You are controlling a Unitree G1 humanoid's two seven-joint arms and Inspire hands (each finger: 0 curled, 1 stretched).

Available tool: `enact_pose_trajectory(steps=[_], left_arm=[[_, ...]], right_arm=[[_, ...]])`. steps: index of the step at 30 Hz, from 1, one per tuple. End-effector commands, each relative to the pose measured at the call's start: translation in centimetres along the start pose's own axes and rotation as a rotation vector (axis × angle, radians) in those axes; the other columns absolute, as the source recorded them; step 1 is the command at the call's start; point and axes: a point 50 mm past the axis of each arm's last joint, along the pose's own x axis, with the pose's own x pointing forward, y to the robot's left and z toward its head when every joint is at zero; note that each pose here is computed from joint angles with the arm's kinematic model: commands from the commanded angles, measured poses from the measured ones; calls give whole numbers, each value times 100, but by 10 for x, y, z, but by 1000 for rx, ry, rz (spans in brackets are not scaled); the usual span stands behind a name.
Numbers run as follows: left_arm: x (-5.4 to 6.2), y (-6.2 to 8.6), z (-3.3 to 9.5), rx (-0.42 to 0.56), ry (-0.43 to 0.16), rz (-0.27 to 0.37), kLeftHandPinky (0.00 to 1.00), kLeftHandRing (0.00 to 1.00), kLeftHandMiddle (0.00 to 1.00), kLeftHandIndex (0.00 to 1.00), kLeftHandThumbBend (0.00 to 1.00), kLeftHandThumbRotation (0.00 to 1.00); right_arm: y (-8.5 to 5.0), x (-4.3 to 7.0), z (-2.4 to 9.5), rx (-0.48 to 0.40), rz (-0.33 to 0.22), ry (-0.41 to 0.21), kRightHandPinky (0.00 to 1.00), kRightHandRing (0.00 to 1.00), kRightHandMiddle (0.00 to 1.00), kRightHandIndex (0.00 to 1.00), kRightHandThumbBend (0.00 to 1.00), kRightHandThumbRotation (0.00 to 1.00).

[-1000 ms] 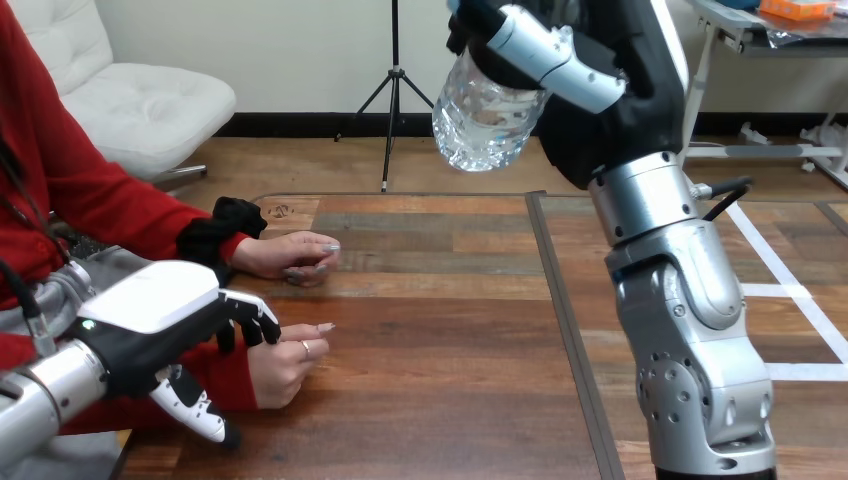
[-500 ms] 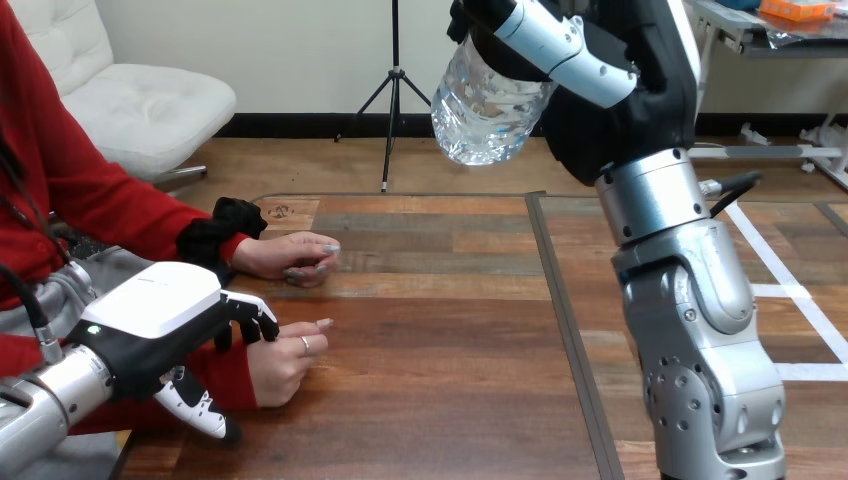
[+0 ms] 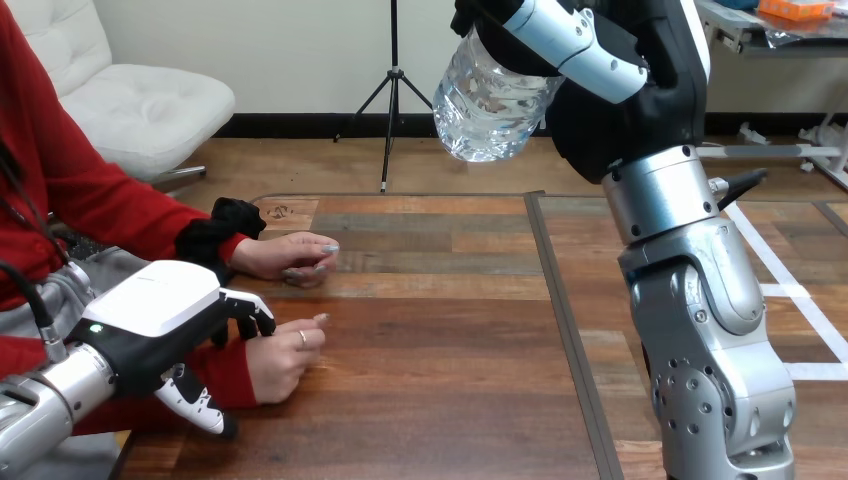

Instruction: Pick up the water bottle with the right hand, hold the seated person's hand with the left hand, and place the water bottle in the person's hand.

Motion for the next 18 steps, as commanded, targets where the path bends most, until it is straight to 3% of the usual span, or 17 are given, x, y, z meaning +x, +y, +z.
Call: enact_pose_trajectory(steps=[1, 7, 18], left_arm=[[-3, -16, -9, 31, 65, -106, 58, 63, 69, 71, 100, 19], [-3, -21, -11, 44, 91, -124, 59, 64, 70, 73, 100, 20], [0, -24, -14, 34, 134, -97, 61, 68, 75, 77, 100, 22]], right_arm=[[5, 4, 20, -7, 34, -88, 27, 33, 42, 42, 76, 0], [4, 3, 21, -13, 39, -89, 26, 32, 41, 41, 76, 0], [4, 1, 21, -12, 44, -82, 26, 32, 41, 41, 75, 0]])
